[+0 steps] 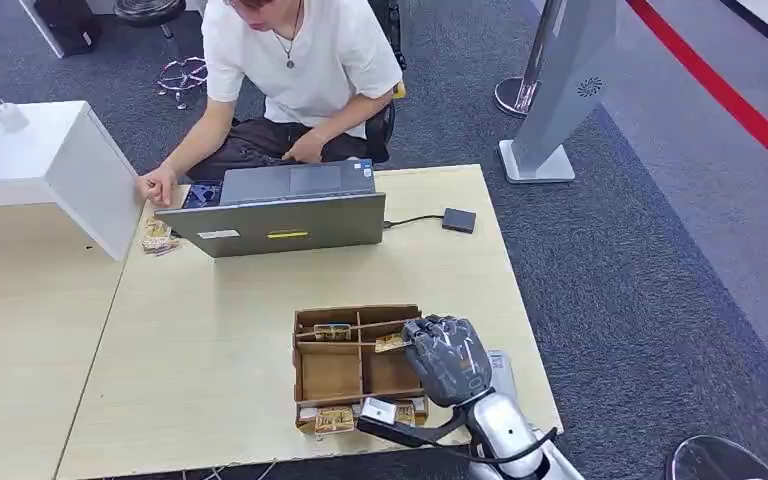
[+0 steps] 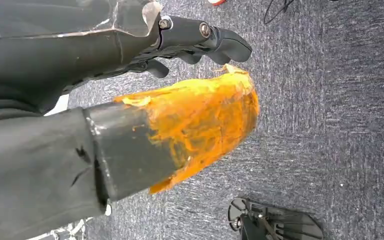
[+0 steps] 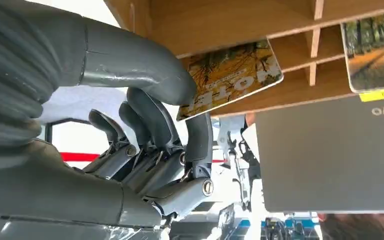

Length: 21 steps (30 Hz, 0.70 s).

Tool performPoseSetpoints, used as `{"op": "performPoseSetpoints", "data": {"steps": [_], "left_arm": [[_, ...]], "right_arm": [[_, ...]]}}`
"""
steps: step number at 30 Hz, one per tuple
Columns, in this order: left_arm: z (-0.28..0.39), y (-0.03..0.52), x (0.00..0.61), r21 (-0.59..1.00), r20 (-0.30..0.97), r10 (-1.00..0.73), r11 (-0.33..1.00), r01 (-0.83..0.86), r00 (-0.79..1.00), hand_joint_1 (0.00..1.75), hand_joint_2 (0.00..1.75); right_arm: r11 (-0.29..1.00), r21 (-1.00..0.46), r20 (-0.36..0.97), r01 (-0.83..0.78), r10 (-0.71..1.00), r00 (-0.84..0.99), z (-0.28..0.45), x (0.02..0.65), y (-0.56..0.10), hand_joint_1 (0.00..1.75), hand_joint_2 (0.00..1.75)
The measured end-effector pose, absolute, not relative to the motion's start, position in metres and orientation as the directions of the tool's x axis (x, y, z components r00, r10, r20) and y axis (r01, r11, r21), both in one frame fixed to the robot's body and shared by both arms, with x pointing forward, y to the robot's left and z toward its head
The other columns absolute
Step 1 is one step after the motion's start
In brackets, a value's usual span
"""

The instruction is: Pass the card to the sensor for recognition and then transmit it.

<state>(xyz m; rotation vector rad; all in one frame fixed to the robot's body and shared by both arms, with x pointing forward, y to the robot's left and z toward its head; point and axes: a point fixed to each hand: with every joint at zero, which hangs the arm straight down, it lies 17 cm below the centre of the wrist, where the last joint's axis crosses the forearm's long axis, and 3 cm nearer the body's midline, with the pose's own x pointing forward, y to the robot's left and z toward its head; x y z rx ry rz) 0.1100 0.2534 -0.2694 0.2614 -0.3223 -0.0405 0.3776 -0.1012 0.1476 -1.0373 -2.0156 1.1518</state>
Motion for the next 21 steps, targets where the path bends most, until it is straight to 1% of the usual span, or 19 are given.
{"op": "performPoseSetpoints", "data": {"steps": [5, 6, 8, 9, 21], "left_arm": [[-0.269, 0.254, 0.110, 0.261, 0.308, -0.078, 0.965, -0.005, 0.948, 0.00, 0.00], [-0.269, 0.254, 0.110, 0.260, 0.307, -0.078, 0.965, -0.005, 0.948, 0.00, 0.00], [-0.269, 0.254, 0.110, 0.260, 0.308, -0.075, 0.966, -0.008, 0.949, 0.00, 0.00], [-0.269, 0.254, 0.109, 0.260, 0.307, -0.072, 0.965, -0.011, 0.949, 0.00, 0.00], [-0.269, 0.255, 0.109, 0.263, 0.307, -0.065, 0.965, -0.019, 0.950, 0.00, 0.00]], "right_arm": [[0.332, -0.870, 0.101, 0.364, 0.844, -0.527, 0.159, 0.372, -0.100, 1.59, 1.75], [0.336, -0.865, 0.099, 0.372, 0.843, -0.529, 0.162, 0.370, -0.100, 1.62, 1.75], [0.344, -0.855, 0.097, 0.387, 0.841, -0.532, 0.169, 0.367, -0.100, 1.64, 1.75], [0.348, -0.849, 0.094, 0.397, 0.840, -0.534, 0.174, 0.365, -0.099, 1.75, 1.75], [0.409, -0.774, 0.096, 0.484, 0.831, -0.548, 0.217, 0.344, -0.105, 1.75, 1.75]]}}
